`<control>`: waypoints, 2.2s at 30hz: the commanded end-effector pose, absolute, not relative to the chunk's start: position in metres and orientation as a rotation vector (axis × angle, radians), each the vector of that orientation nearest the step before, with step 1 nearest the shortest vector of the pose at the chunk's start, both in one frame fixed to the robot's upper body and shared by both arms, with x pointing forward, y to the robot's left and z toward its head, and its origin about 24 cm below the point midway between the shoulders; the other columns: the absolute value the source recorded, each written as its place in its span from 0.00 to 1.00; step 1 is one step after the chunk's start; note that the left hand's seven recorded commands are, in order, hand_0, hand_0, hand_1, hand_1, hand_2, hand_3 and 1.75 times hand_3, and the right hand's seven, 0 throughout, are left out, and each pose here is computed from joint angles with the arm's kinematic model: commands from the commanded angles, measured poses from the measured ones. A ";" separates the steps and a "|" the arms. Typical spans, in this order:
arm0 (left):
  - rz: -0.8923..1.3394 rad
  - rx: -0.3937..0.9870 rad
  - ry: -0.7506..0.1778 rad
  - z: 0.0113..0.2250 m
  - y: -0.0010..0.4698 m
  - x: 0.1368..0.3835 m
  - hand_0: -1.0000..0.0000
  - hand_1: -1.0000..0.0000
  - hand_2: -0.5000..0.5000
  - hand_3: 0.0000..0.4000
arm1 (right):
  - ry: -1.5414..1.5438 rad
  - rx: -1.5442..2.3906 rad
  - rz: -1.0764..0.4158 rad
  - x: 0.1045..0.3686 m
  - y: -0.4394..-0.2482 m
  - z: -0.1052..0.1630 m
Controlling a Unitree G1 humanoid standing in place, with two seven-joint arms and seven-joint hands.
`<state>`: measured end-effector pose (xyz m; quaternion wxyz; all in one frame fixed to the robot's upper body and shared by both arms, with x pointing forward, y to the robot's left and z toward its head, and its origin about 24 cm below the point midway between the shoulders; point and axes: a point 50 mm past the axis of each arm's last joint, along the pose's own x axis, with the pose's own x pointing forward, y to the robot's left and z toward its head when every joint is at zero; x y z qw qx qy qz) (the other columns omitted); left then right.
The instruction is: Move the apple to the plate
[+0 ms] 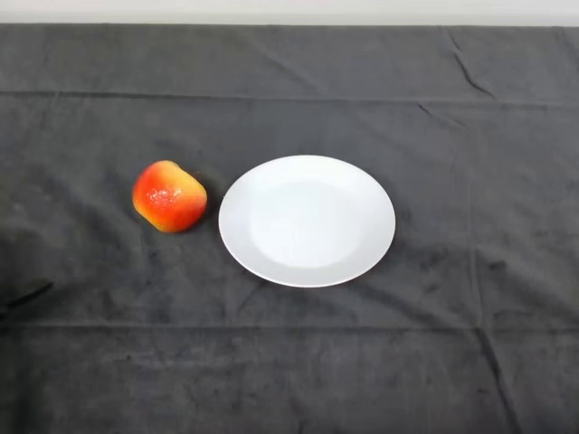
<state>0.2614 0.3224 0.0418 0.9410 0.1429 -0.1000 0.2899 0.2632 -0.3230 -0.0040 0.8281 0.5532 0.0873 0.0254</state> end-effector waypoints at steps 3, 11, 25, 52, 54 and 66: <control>0.544 0.306 -0.247 0.054 0.306 0.278 1.00 1.00 0.50 0.00 | 0.182 1.193 0.042 0.261 -0.323 -0.006; 0.468 0.322 -0.234 0.057 0.280 0.299 1.00 1.00 0.50 0.00 | 0.183 1.191 0.041 0.261 -0.323 -0.006; 0.345 0.342 -0.173 0.057 0.240 0.332 1.00 1.00 0.50 0.00 | 0.183 1.191 0.040 0.261 -0.323 -0.006; 0.195 0.374 -0.043 0.049 0.194 0.360 1.00 1.00 0.50 0.00 | 0.182 1.194 0.041 0.261 -0.324 -0.006; 0.188 0.375 -0.036 0.049 0.190 0.362 1.00 1.00 0.50 0.00 | 0.182 1.194 0.041 0.261 -0.324 -0.006; 0.137 0.390 -0.020 0.051 0.173 0.368 1.00 1.00 0.50 0.00 | 0.182 1.196 0.041 0.261 -0.324 -0.006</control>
